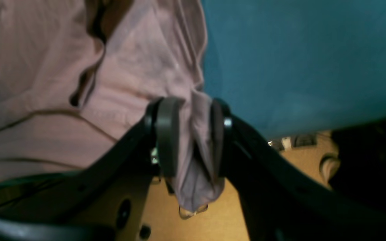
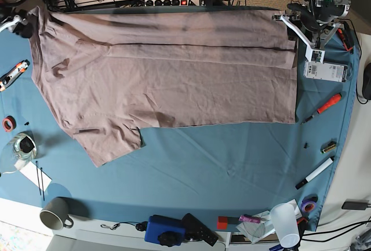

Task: Fold the T-shirt properly
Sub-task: 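Move the right gripper to the sleeve and hem corner and grasp it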

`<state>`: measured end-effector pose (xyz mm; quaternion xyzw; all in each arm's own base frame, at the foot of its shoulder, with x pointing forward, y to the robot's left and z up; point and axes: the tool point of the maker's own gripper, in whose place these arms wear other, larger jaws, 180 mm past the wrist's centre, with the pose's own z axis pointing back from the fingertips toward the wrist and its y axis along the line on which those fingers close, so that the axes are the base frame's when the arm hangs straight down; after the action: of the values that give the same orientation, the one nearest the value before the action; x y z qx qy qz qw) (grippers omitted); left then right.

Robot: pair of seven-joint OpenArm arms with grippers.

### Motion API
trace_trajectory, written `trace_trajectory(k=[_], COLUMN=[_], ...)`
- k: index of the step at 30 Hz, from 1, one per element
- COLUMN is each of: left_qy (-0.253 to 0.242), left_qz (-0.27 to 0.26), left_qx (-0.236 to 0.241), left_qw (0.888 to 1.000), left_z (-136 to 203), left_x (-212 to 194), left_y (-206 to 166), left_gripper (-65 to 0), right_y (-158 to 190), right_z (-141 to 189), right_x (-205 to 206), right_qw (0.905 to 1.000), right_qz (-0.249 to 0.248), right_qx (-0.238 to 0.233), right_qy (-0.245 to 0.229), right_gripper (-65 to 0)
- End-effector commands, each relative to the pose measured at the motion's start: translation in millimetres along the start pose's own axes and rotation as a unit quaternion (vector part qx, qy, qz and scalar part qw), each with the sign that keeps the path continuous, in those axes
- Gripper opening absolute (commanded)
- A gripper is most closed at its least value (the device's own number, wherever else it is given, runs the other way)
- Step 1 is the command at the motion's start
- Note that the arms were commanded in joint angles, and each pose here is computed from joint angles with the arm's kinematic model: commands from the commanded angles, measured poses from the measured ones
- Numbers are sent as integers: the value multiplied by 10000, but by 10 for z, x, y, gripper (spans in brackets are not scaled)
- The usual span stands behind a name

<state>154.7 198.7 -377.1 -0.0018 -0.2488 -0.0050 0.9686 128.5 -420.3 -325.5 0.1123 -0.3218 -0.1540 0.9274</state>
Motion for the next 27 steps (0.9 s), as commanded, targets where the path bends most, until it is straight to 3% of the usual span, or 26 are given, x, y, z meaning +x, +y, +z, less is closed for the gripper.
trace_trajectory(k=[1,5,11,17,21,25,27], left_qy=[-185,-779,-1881,-2209,-2222,-2225,-2227], left_qz=[-80,-190,-376,-628,-657,-653,-645], left_qx=[48,75,40,-118,-316,-319,-333], left_qw=[9998,9968,9814,9732,9723,9722,9722], left_z=[67,187,504,572,577,578,578], left_x=[98,364,836,948,947,948,949], left_y=[18,-13,-123,-211,-282,-283,-289], left_gripper=[-375,-375,-375,-375,-375,-375,-375], right_y=[18,72,258,412,737,975,1134], right_z=[131,209,215,-138,-489,-828,-995], right_x=[304,681,1257,1553,1832,2114,2224], right_qw=[9990,9961,9854,9819,9669,9538,9460], right_qz=[264,545,701,1193,1933,2496,2805], right_qx=[27,100,320,35,-22,-557,-592], right_qy=[-347,-689,-1521,-1470,-1664,-1575,-1516], right_gripper=[-479,-479,-479,-479,-479,-479,-479])
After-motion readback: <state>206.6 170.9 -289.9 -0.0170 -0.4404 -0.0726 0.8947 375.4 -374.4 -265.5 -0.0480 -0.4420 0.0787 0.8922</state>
